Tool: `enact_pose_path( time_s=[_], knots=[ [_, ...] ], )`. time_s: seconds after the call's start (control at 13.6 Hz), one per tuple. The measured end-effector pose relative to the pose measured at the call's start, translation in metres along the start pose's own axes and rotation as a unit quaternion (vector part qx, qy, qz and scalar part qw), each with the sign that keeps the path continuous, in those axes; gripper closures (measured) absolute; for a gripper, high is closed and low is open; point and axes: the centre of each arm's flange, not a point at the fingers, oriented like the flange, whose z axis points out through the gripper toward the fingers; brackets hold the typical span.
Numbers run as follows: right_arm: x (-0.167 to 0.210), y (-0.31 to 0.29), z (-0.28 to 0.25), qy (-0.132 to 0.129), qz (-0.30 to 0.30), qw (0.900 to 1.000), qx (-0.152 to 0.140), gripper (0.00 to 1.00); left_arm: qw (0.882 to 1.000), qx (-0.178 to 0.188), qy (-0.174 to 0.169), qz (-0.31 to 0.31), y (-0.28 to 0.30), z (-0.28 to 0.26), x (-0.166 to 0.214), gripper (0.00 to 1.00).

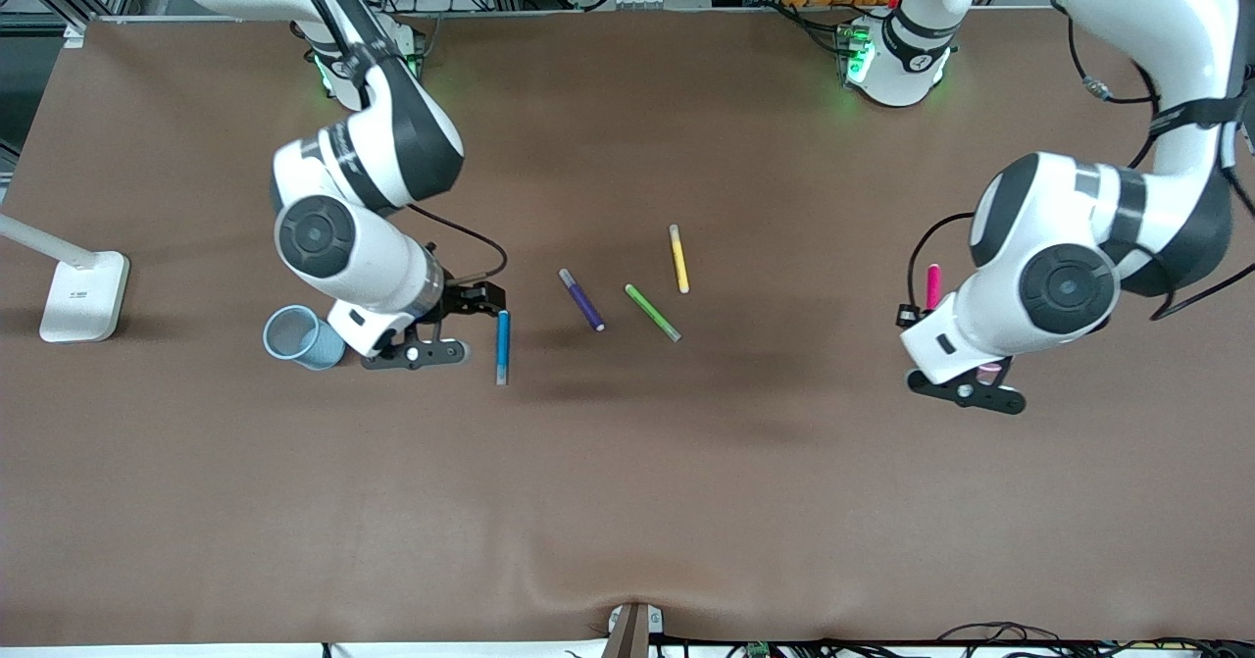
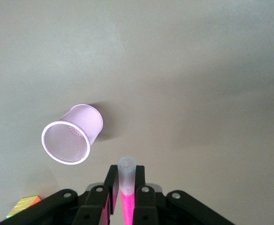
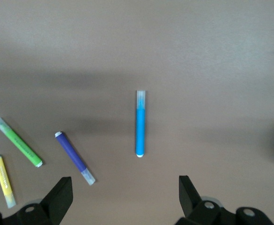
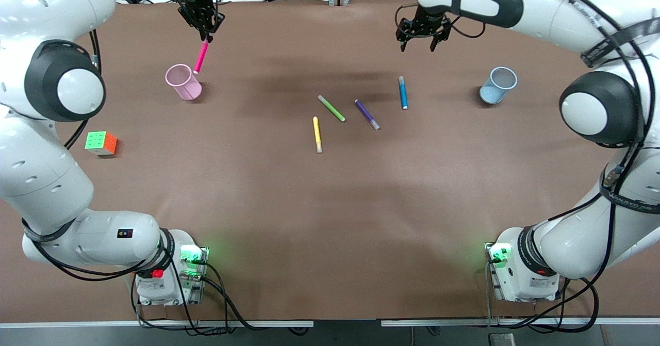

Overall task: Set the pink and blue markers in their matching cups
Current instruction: 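Lift the pink marker toward the pink cup while the right gripper grasps blue, then hold the pink marker over the pink cup while the right gripper lifts blue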

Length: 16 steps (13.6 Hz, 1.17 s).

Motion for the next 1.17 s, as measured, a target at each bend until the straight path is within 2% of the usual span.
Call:
enact_pose_path(
  time_s=[0.15,0.37,0.66,1.03,1.17],
  knots=[
    [0.01,-0.004,0.024,0.011,-0.001,1.0,0.002,0.0,1.0,0.003,0.011,0.004,0.003,-0.014,-0.005,0.82],
    [0.026,-0.011,0.062,0.008,-0.021,1.0,-0.001,0.0,1.0,0.008,0.025,0.011,-0.008,-0.037,-0.016,0.82],
    [0.048,-0.009,0.107,0.011,-0.072,0.997,-0.011,0.0,1.0,0.007,0.018,0.018,-0.047,-0.047,-0.034,0.82],
    [0.056,0.013,0.15,-0.012,-0.08,0.996,-0.021,0.0,1.0,-0.008,0.022,-0.011,-0.088,-0.053,-0.053,0.82],
    [0.057,0.015,0.163,-0.012,-0.082,0.996,-0.025,0.0,0.999,-0.01,0.034,-0.025,-0.108,-0.052,-0.055,0.82]
  ],
)
